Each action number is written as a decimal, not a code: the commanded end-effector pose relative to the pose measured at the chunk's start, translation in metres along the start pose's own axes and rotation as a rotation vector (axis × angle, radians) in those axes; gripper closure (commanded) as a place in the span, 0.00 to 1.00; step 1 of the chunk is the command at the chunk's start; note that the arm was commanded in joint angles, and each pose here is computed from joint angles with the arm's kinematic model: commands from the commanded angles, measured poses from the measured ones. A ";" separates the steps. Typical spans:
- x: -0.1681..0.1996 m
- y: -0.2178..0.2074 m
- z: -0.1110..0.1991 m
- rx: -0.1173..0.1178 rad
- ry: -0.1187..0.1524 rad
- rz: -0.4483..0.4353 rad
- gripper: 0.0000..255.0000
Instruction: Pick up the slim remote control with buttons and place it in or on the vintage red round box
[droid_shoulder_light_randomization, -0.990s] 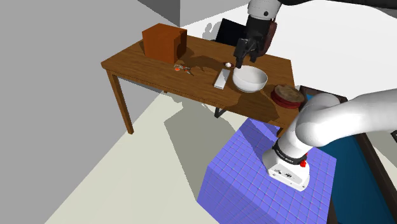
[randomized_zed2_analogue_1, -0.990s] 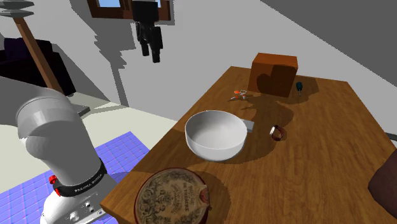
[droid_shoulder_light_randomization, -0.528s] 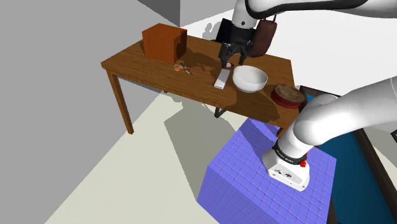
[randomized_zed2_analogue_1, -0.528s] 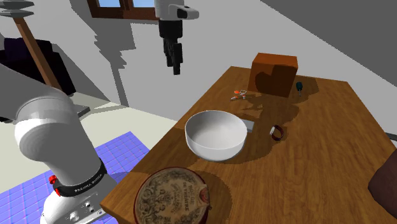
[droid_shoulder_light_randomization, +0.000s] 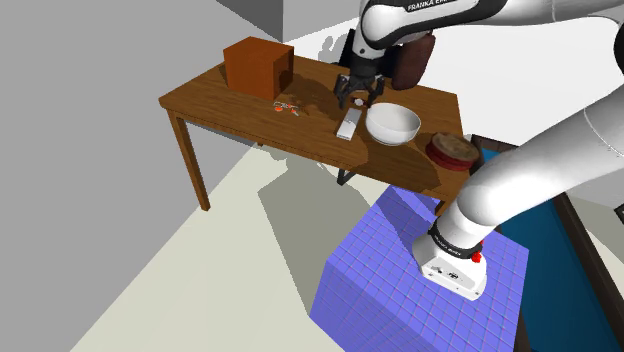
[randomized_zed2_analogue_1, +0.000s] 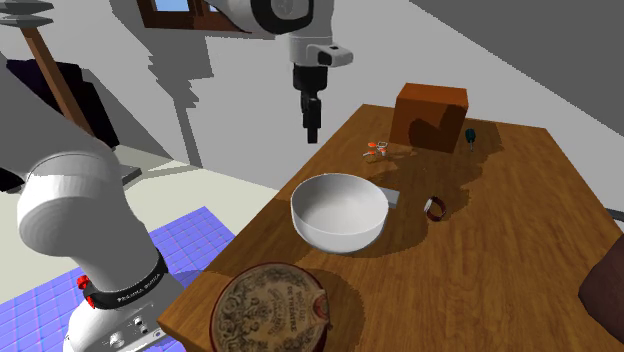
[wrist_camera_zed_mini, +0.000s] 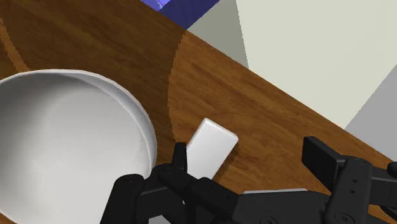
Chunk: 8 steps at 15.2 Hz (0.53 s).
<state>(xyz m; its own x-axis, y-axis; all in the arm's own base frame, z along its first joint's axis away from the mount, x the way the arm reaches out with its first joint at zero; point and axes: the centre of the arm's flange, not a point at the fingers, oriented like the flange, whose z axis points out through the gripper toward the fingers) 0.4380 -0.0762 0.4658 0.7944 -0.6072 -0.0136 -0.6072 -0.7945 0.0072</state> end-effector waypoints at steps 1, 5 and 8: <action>0.022 0.005 0.019 -0.001 0.004 0.065 0.00; 0.062 0.021 0.048 -0.005 0.009 0.192 0.00; 0.091 0.037 0.070 -0.007 0.013 0.286 0.00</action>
<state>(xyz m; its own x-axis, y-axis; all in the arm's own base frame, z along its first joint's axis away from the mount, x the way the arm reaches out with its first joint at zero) 0.4848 -0.1511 0.4024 0.6176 -0.7865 0.0005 -0.7864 -0.6176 0.0153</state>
